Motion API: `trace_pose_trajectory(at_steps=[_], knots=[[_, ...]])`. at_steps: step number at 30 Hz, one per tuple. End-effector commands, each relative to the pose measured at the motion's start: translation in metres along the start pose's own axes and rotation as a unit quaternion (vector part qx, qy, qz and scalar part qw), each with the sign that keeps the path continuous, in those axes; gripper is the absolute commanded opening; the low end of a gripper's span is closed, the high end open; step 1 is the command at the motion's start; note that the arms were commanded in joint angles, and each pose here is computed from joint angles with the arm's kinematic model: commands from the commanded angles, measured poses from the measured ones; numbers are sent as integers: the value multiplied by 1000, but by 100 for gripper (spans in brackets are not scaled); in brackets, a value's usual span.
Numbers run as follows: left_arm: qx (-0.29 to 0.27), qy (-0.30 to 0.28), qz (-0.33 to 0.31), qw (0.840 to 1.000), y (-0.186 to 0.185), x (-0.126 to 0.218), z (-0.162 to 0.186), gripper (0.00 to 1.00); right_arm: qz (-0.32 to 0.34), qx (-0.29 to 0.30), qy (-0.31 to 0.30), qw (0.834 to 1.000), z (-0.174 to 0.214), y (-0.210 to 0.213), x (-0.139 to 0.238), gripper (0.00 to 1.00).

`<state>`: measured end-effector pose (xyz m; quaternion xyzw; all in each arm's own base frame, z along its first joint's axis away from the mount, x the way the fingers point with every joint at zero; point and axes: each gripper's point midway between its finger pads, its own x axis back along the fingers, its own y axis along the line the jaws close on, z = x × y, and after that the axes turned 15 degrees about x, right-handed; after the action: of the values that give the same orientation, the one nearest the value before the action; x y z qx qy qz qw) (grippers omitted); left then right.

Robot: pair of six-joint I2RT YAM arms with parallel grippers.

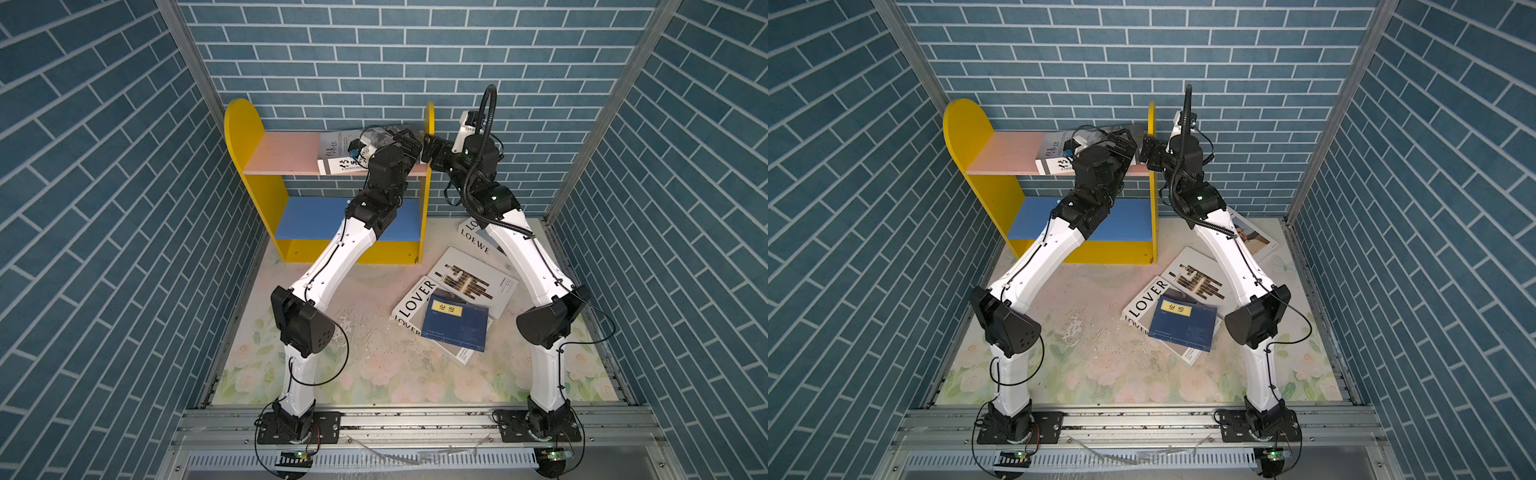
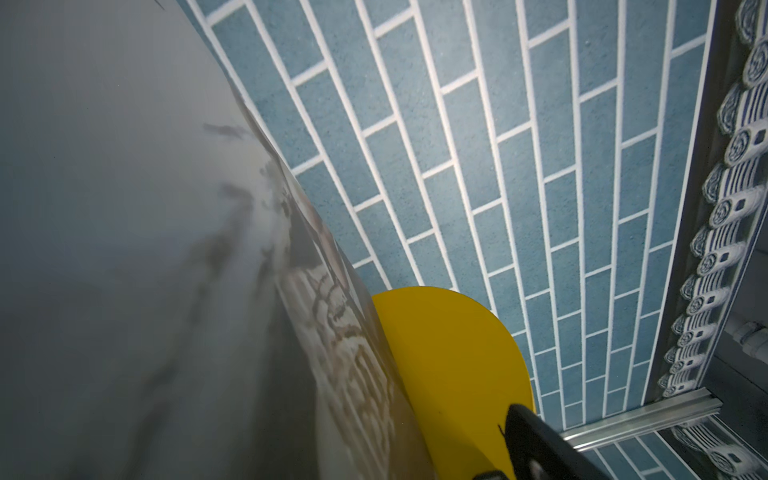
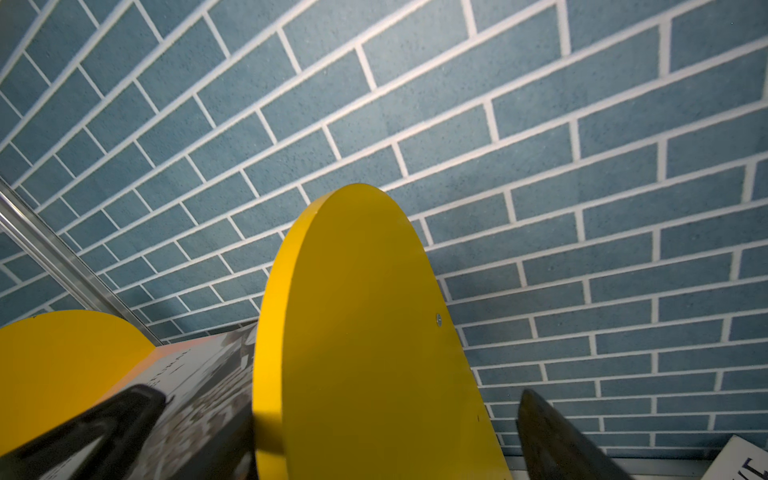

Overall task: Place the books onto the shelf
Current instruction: 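Lower the book onto the pink shelf with the left gripper while the right gripper approaches, then open the left gripper and withdraw it from the book on the pink shelf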

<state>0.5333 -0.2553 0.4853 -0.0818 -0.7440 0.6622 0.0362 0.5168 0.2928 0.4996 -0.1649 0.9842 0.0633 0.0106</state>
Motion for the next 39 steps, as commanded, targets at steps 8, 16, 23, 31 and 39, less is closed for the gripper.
trace_pose_trajectory(at_steps=[8, 16, 23, 31, 39], knots=[[20, 115, -76, 990, 11, 20, -11, 100, 1, -9, 4, 1000, 1, -5, 6, 91], [24, 197, -80, 977, 12, 13, 10, 100, -21, -17, 0, 1000, 2, 2, 5, 91], [46, 252, -92, 962, 23, 10, 29, 100, -29, -15, -22, 999, -13, 2, 18, 91], [84, 279, -84, 953, 12, 22, 28, 99, -45, -12, -33, 998, -24, 5, 31, 91], [82, 312, -69, 944, -4, 39, 25, 100, -56, -13, -44, 997, -29, 9, 35, 91]])
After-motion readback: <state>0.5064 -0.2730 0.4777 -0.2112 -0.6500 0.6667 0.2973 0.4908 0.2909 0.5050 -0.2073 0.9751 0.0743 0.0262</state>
